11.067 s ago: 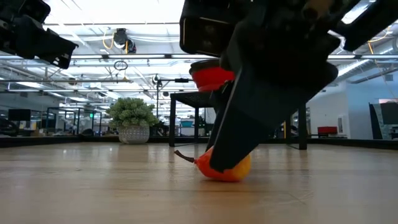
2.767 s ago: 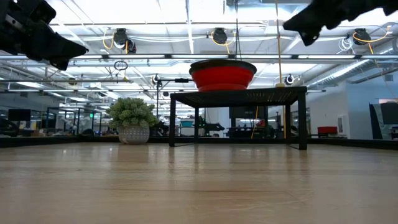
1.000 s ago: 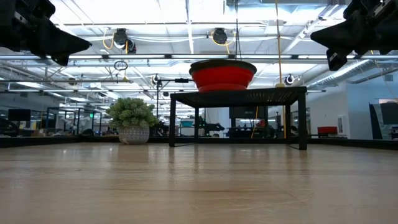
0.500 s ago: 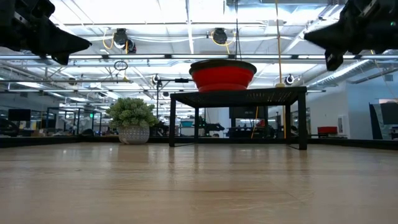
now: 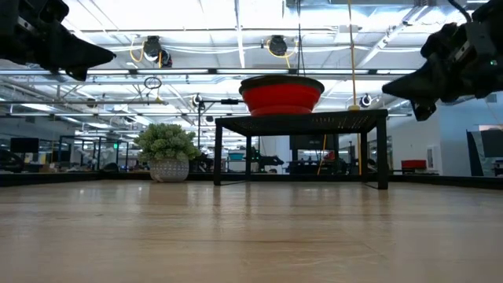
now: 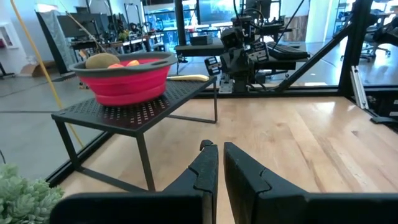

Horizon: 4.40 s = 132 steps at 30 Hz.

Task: Pick & Place Fruit
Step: Return to Home Position

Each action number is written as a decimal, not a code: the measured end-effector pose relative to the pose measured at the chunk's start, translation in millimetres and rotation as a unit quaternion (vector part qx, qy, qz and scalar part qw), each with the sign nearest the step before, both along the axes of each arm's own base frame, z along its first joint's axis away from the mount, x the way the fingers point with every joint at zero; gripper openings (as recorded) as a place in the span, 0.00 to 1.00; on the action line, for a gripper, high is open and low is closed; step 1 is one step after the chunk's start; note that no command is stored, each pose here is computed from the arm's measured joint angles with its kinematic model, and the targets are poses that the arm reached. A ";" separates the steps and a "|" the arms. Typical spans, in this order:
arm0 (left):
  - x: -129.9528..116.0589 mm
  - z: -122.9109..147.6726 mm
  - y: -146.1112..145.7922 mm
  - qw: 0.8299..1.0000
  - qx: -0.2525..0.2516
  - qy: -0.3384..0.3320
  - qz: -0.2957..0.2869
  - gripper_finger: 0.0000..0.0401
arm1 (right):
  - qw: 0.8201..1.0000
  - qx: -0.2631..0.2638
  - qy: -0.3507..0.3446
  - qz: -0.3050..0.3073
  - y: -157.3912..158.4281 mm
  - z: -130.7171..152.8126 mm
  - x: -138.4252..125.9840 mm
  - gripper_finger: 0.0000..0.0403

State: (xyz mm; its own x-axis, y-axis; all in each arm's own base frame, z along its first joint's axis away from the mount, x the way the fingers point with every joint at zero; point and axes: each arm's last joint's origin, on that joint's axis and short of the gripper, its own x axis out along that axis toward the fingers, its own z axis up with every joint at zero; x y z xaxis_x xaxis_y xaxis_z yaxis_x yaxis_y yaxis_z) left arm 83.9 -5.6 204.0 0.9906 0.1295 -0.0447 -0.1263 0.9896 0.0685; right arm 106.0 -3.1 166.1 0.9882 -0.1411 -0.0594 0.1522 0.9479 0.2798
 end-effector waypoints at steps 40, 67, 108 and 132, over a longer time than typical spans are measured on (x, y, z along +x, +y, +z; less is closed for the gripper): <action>-0.2 -1.2 0.6 1.000 -0.004 0.006 0.010 0.06 | 1.000 0.016 0.021 -0.015 -0.8 -1.2 -0.9 0.00; -0.1 -1.2 0.5 1.000 -0.002 0.005 0.010 0.06 | 1.000 0.016 0.012 -0.015 -0.8 0.4 -0.7 0.00; -0.1 -1.2 0.5 1.000 -0.002 0.006 0.010 0.06 | 1.000 0.016 0.012 -0.015 -0.8 0.4 -0.7 0.00; -0.1 -1.2 0.6 1.000 -0.002 0.006 0.010 0.06 | 1.000 0.016 0.012 -0.015 -0.8 0.4 -0.7 0.00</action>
State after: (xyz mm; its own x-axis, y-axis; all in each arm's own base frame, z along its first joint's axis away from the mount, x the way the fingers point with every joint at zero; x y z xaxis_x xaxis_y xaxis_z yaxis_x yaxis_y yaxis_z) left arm 83.8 -5.0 202.8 0.9873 0.1484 -0.0564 -0.1447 0.9873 0.0658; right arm 105.4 -3.9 166.5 0.9819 -0.1681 -0.0872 0.1870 0.9335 0.3060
